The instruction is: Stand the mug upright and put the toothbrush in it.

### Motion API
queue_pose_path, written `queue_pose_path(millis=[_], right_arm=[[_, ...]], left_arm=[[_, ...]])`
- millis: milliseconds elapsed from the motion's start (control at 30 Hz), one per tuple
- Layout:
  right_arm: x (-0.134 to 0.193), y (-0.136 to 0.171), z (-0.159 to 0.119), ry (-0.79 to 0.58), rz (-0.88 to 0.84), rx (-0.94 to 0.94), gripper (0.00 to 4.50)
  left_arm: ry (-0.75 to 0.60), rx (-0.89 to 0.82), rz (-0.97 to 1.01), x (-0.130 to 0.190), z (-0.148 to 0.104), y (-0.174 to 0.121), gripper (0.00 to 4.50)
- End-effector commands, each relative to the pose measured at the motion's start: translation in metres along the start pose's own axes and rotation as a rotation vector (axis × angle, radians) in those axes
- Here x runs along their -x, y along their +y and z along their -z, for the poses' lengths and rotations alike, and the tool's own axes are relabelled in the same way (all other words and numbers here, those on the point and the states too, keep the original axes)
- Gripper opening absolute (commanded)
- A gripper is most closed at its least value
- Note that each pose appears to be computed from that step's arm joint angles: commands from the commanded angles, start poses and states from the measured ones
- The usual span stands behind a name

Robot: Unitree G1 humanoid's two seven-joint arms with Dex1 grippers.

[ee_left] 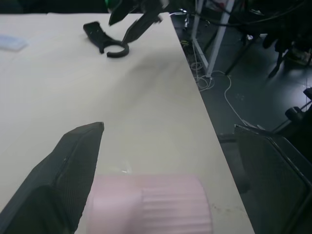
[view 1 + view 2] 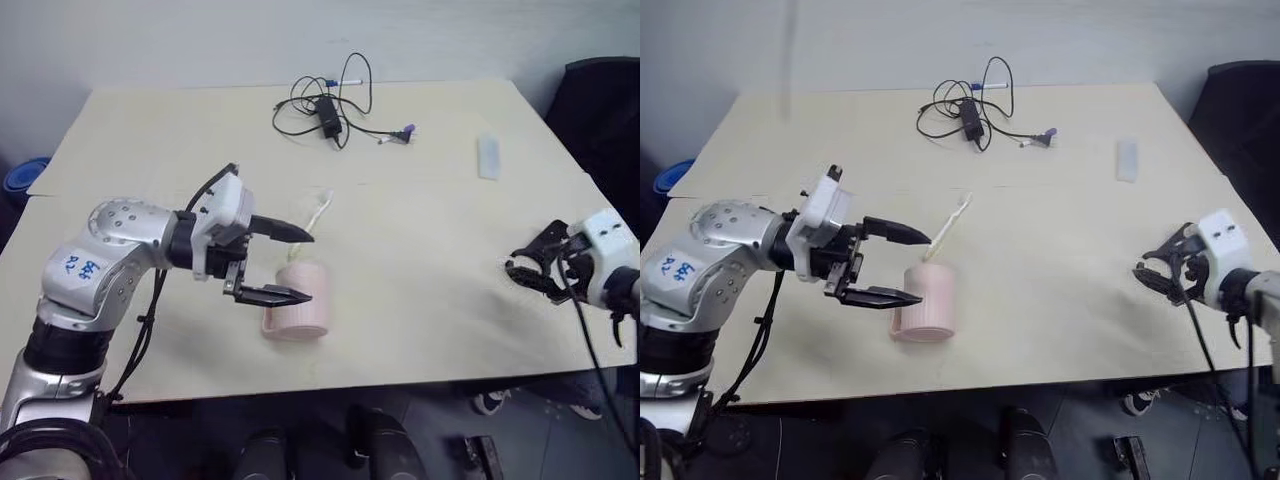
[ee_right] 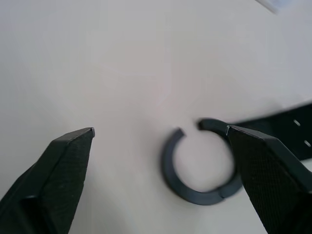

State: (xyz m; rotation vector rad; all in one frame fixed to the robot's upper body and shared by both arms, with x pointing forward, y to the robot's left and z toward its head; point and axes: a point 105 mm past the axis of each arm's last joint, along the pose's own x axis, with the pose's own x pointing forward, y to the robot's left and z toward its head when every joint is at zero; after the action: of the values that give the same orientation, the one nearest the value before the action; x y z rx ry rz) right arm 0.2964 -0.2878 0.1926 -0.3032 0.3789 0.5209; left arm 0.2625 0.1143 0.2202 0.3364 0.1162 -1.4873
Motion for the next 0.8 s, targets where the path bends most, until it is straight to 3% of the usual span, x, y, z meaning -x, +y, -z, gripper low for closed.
queue_pose_path(millis=[33,133,200,267,400,600,800], right_arm=[[0.016,0.073,-0.052,-0.104,-0.393,0.085,4.4],[0.03,0.127,-0.071,-0.123,-0.678,0.178,4.4],[0.031,0.145,-0.077,-0.129,-0.757,0.218,4.4],[0.028,0.149,-0.082,-0.146,-0.759,0.237,4.4],[0.021,0.156,-0.091,-0.195,-0.785,0.239,4.4],[0.006,0.151,-0.083,-0.172,-0.728,0.249,4.4],[0.013,0.155,-0.086,-0.214,-0.729,0.231,4.4]], left_arm=[[0.086,0.05,-0.202,0.019,0.006,0.005,4.5],[0.315,0.19,-0.44,0.033,0.041,0.014,4.5],[0.361,0.344,-0.53,0.04,0.052,0.012,4.5],[0.348,0.415,-0.555,0.037,0.05,0.009,4.5],[0.446,0.548,-0.707,0.036,0.077,0.015,4.5],[0.277,0.709,-0.633,-0.002,0.077,0.029,4.5],[0.362,0.763,-0.589,-0.006,0.083,0.028,4.5]])
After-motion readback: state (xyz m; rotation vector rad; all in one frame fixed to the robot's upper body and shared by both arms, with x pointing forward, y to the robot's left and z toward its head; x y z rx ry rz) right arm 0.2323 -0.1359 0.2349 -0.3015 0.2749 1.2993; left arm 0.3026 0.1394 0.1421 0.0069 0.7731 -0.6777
